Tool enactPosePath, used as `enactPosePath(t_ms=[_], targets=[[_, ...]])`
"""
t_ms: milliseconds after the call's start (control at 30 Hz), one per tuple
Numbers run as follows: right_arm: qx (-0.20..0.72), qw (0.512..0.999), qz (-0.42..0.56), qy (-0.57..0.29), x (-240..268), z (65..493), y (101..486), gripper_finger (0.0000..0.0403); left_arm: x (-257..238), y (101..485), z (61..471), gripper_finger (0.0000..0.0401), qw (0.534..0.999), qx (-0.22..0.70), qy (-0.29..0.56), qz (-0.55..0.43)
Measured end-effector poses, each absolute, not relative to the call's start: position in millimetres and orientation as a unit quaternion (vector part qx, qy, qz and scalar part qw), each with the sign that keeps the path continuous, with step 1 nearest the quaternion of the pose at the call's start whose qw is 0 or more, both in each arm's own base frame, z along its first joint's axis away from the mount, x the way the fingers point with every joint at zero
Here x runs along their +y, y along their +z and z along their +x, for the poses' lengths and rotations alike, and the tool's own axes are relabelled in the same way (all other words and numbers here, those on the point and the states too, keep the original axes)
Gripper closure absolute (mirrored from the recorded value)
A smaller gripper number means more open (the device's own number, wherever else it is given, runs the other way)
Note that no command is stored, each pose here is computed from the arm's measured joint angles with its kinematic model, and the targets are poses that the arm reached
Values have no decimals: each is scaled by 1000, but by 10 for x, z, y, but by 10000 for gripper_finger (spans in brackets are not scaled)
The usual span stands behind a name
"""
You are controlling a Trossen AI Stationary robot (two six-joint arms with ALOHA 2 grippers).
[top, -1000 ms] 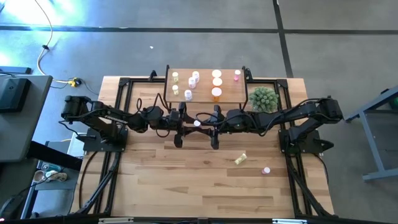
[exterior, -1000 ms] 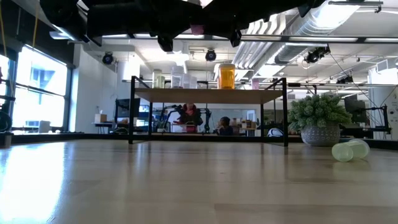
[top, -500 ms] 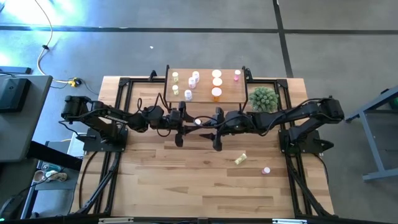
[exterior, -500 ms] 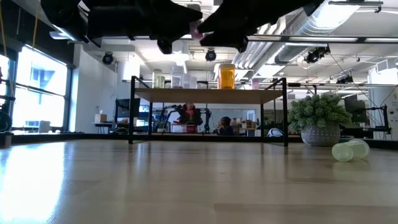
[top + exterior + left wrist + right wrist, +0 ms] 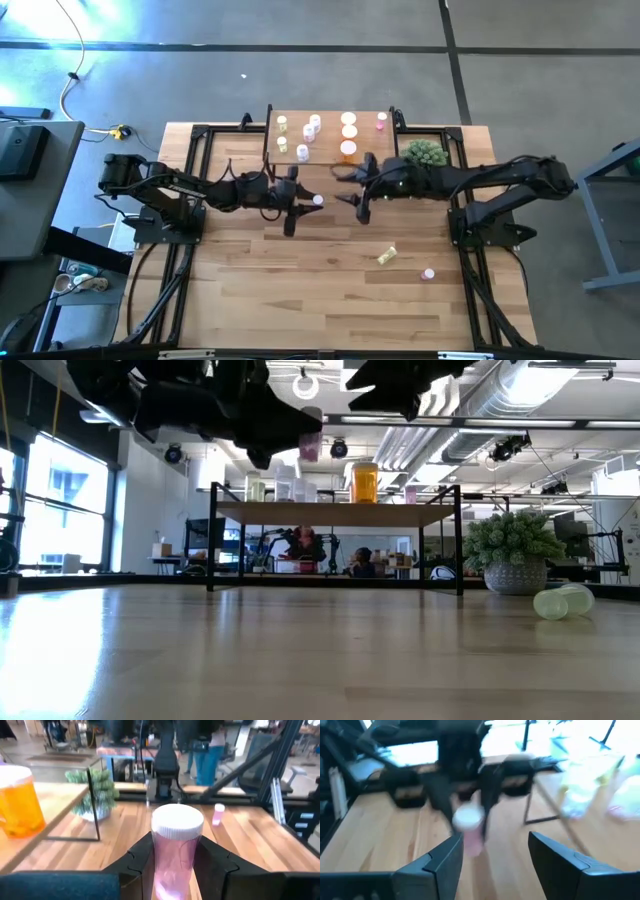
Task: Pick and place medicine bottles onto shelf by color
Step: Put the bottom pink pill bottle aligned with the other pink pill bottle on the shelf
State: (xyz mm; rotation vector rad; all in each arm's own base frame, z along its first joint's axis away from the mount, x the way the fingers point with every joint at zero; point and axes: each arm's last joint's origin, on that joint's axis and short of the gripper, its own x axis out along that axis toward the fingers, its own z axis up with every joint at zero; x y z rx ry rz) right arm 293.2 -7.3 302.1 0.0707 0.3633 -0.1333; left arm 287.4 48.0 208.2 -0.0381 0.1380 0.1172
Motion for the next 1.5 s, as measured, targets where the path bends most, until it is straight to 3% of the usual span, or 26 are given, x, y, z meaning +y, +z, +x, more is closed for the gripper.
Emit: enactPosePath(t_ms=[367, 767, 1500], targets=[[124, 989, 11, -82, -232, 3023, 3578, 187, 468, 2036, 2868, 299, 994, 92, 58, -33], [206, 977, 44, -13, -20, 3445, 3073, 187, 465, 2018, 2865, 299, 993, 102, 56, -32], [229, 972, 40, -21, 1, 3553, 2901, 187, 466, 2085, 2877, 299, 996, 68, 53, -6]])
